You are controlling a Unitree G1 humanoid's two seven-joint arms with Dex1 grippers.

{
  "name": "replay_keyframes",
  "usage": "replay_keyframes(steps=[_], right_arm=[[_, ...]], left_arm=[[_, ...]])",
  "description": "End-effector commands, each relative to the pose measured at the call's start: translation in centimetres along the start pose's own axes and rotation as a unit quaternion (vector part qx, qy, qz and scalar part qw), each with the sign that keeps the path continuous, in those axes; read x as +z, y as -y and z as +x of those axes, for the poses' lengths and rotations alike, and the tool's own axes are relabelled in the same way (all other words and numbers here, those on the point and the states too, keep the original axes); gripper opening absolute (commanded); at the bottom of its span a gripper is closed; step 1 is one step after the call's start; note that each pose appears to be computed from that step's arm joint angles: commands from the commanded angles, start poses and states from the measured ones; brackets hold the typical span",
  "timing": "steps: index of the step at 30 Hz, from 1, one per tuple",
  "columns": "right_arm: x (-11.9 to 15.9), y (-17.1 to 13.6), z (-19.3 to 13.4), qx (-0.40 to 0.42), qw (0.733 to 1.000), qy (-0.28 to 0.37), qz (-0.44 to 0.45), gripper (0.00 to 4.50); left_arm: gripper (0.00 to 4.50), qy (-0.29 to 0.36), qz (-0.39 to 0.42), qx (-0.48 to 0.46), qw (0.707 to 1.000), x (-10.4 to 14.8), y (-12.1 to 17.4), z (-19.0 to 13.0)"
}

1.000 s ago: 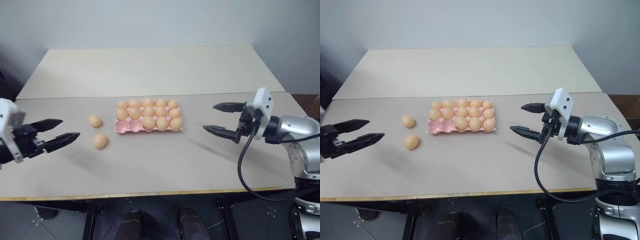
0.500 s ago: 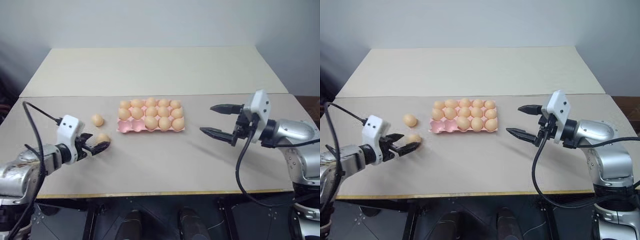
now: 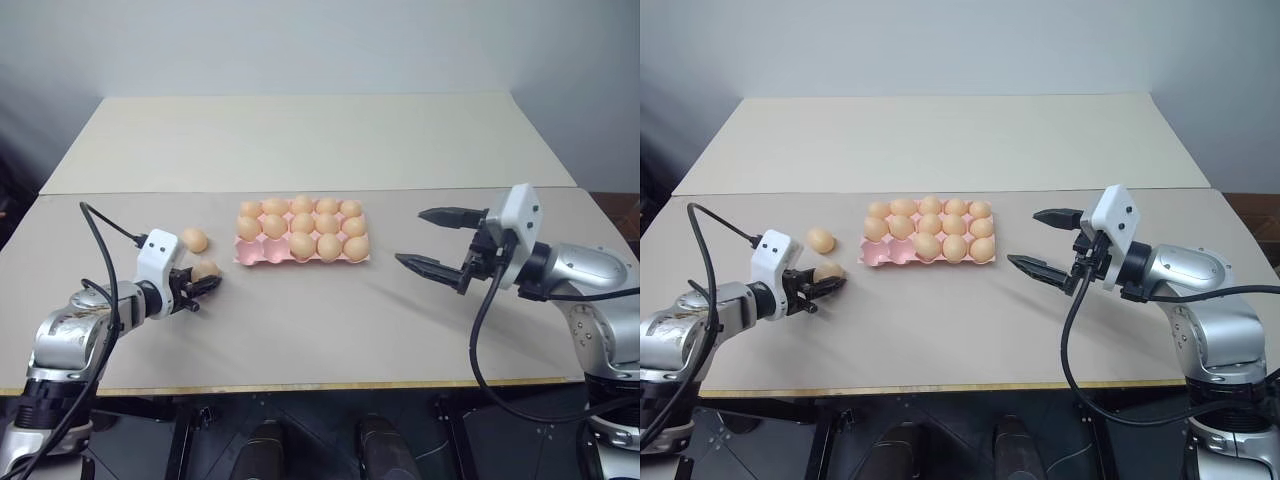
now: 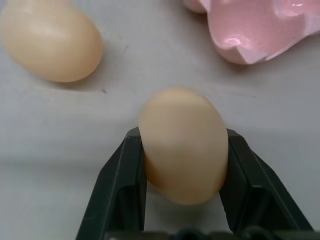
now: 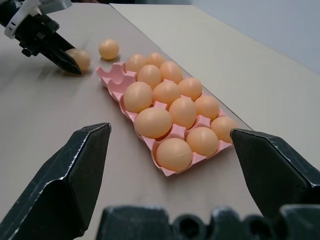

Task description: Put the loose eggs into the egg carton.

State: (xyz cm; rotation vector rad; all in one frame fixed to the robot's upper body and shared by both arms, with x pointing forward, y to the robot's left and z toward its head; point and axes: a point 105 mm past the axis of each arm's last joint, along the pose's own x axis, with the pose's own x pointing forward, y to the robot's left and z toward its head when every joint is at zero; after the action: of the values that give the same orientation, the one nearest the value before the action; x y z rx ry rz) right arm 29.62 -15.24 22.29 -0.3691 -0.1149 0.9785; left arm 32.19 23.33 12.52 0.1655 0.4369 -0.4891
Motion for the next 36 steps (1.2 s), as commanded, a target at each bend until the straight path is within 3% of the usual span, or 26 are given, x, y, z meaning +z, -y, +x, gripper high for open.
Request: replay_keyframes(steps=[1,8,15,19,23,28,36], right_arm=[[1.3,-0.1,-0.3,-0.008,1.0,0.019,-0.017,4.5],[1.4,-0.3,0.4,-0.016,0.999,0.031,-0.023,4.5],[2.2,-0.8,0.4,-0.019,0.998,0.044,-0.033,4.5],[2.5,-0.5,0.1,-0.031,0.998,0.044,-0.037,4.5],[2.7,-0.4,0.0,-0.037,0.998,0.044,-0.039,4.5],[3.0,-0.6,0.1,-0.038,0.997,0.051,-0.039,4.5],[3.5,-0.5,0.4,-0.033,0.997,0.06,-0.034,4.5]], left_arm=[[1.81,0.059,0.075,-0.044,0.994,3.8,1.5,-1.9],[1.81,0.139,0.107,-0.132,0.976,8.9,4.8,-1.1],[1.81,0.129,0.127,-0.129,0.975,9.5,6.7,4.8],[1.81,0.112,0.133,-0.122,0.977,9.1,6.9,6.4],[2.83,0.115,0.128,-0.111,0.979,9.6,6.5,6.4],[4.45,0.116,0.122,-0.106,0.98,9.7,5.6,5.2],[4.45,0.178,0.14,-0.093,0.97,11.7,3.0,-0.3]])
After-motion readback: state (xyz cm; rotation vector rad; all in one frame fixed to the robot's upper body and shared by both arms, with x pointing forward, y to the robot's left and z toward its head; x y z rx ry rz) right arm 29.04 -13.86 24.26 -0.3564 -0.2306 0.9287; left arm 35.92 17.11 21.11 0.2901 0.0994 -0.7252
